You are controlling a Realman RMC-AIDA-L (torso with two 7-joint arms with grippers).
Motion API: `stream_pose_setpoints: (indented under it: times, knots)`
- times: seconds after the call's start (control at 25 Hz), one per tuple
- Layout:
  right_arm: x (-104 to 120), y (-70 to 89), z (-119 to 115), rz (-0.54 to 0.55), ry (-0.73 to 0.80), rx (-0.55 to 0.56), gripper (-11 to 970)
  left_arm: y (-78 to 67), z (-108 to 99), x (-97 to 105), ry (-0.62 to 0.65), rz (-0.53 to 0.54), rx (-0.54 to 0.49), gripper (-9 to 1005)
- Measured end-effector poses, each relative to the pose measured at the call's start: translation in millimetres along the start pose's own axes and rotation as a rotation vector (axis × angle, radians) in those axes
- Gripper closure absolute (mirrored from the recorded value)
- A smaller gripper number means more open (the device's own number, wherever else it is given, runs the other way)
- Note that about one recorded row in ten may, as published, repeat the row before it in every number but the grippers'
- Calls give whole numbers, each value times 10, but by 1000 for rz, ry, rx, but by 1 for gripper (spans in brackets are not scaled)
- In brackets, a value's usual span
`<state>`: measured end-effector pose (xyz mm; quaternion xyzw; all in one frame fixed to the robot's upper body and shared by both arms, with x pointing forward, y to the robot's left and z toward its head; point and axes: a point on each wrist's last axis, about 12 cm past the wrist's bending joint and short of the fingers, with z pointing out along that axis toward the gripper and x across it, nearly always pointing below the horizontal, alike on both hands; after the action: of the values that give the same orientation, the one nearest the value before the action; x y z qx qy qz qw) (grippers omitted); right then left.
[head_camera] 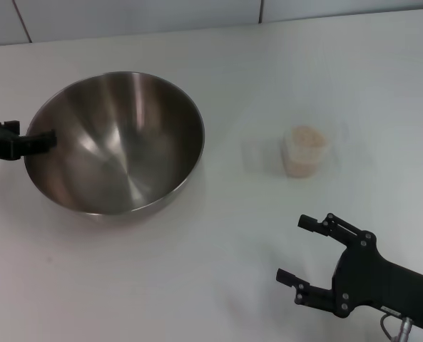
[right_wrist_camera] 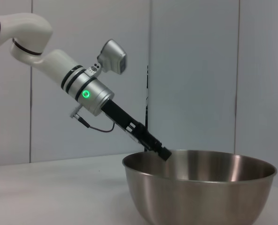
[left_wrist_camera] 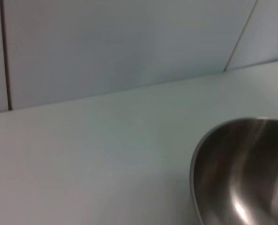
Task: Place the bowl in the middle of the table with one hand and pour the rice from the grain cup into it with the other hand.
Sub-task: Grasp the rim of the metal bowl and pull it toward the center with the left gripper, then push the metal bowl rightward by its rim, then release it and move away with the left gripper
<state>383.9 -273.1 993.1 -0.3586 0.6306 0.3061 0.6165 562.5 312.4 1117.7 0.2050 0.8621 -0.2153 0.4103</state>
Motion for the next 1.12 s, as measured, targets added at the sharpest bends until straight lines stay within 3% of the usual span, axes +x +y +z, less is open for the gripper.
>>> stream_pose_setpoints:
  times: [0.12,0.76,0.84,1.12]
  knots:
    - [-1,-4,-1,-1,0,0,127,-55,144,-36,125,28,-13,212]
    - [0,-13,3,-2,4,-1,127,-132,230,-149,215,85,12,228]
    - [0,-13,4,-2,3,-1,127,-136,238,-159,228,85,9,486]
    - [0,-13,4,-2,3,-1,127,-131,240,-186,235,67,2,711]
